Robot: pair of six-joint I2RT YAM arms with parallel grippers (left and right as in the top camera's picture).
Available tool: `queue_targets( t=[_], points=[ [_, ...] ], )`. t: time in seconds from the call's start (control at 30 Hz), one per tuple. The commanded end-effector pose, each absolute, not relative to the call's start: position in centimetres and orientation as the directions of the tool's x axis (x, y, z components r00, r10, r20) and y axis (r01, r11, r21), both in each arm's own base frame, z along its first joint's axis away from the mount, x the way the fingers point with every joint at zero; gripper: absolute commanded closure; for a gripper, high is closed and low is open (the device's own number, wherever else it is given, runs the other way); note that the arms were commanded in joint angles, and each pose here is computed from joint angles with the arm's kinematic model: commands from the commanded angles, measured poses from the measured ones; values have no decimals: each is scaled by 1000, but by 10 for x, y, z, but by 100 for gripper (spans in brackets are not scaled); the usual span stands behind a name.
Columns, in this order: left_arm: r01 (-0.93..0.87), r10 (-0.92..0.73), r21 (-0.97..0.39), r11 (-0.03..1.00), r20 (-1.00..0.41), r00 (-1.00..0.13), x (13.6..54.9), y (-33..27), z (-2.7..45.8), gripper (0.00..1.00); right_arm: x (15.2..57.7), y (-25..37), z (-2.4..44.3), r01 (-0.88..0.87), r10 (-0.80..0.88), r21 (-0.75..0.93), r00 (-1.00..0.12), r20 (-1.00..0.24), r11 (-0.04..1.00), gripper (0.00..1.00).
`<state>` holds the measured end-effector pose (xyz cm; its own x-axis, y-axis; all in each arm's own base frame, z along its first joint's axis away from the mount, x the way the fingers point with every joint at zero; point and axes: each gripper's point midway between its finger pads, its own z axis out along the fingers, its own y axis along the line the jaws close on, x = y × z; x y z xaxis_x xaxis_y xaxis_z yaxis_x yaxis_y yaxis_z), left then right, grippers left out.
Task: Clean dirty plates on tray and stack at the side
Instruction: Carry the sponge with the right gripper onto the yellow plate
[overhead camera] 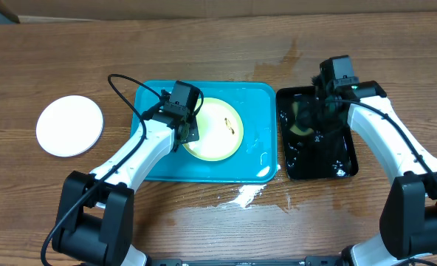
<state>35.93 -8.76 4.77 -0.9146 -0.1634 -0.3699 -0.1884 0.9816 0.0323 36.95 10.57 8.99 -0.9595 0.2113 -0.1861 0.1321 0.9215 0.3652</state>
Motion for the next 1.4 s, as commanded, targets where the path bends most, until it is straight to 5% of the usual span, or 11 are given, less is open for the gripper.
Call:
queue_targets(
  t=[0.0,0.67,1.1,1.37],
  points=[
    [-155,-142,7,988,-359,-923,359,-92,45,96,370,154,132,-11,138,587,-968,-208,810,96],
    [-97,-96,-7,995,-261,-960,348,-104,5,96,353,260,81,-223,-107,285,-922,-371,932,96],
    [-100,-96,3,995,-257,-962,347,-102,5,96,361,268,52,-231,-136,199,-906,-401,952,96],
    [-100,-95,3,995,-255,-962,346,-102,5,96,360,267,41,-255,-170,182,-906,-388,950,57]
  ],
)
